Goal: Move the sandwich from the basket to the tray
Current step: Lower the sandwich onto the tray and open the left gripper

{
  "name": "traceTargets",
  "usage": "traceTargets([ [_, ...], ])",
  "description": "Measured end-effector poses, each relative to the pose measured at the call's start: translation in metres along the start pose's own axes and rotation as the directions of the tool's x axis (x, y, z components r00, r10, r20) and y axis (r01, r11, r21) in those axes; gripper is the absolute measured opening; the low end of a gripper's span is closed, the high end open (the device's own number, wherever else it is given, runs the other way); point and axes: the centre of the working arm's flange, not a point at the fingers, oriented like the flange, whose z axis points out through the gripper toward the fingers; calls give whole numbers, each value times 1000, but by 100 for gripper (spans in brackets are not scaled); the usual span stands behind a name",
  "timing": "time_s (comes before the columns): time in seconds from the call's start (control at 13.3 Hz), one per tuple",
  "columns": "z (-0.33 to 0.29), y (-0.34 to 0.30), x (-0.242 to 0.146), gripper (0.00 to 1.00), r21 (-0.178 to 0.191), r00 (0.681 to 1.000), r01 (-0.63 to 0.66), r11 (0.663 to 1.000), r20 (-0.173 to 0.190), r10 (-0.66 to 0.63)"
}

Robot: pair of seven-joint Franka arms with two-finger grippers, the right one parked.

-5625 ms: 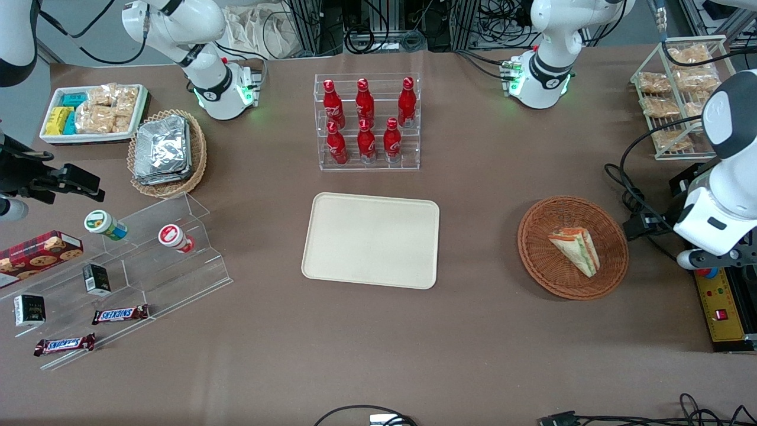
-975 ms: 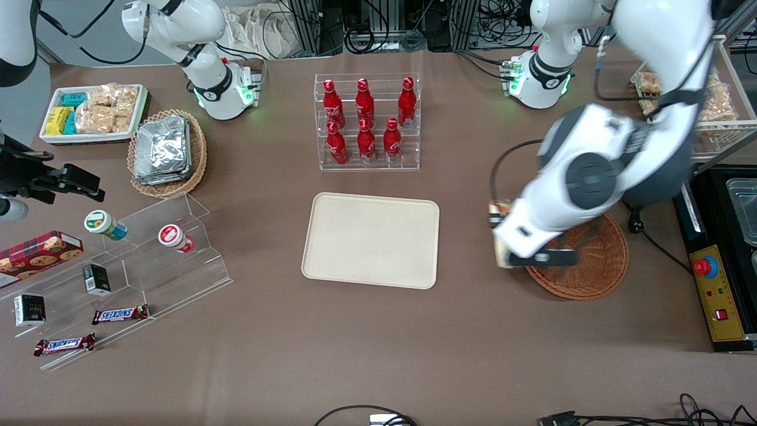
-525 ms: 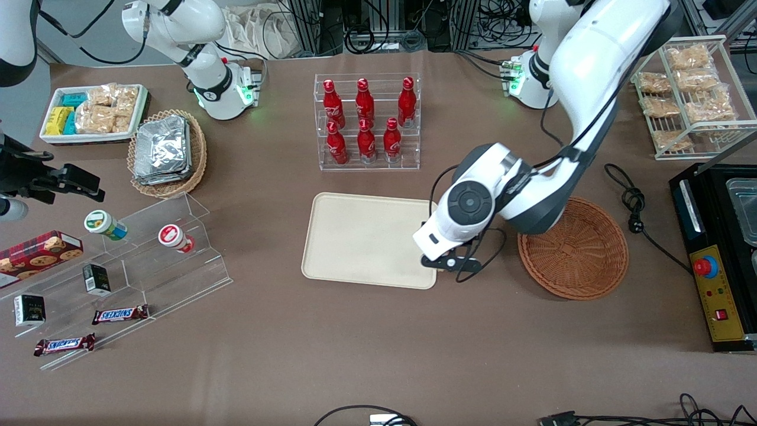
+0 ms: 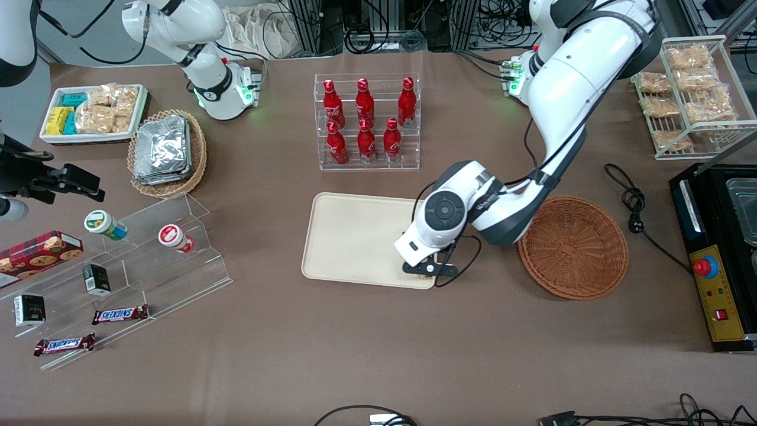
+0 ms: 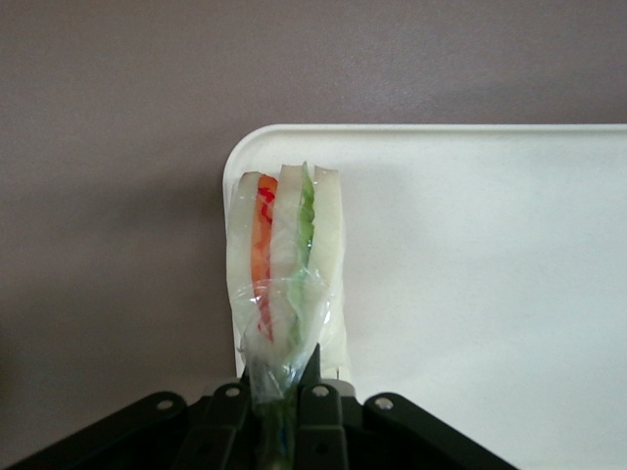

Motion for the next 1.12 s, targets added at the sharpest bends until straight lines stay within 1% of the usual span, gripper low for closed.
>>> traceTargets([
  [0.15,13,2,0,14,16,1000,-9,1000,2,9],
  [0.22,17,1,0,16,18,1000,-9,1000,5,9],
  [0.3,18,1,1,26,17,1000,-1,1000,5,1],
  [0.53,12,1,4,59,10,999,52,999,-7,-52],
  [0.6,11,1,5,68,8,998,60,998,-9,-60],
  [0.75,6,0,7,90,5,997,70,998,-17,-69],
  [0.82,0,-1,9,99,6,997,74,997,-23,-74],
  [0.9,-9,-3,9,100,18,997,78,997,-25,-78],
  [0.97,-21,-8,8,100,49,997,79,996,-24,-78],
  [1.05,-36,-14,5,100,95,997,79,992,-34,-76],
  [1.12,-55,-23,3,100,139,995,86,987,-55,-79],
])
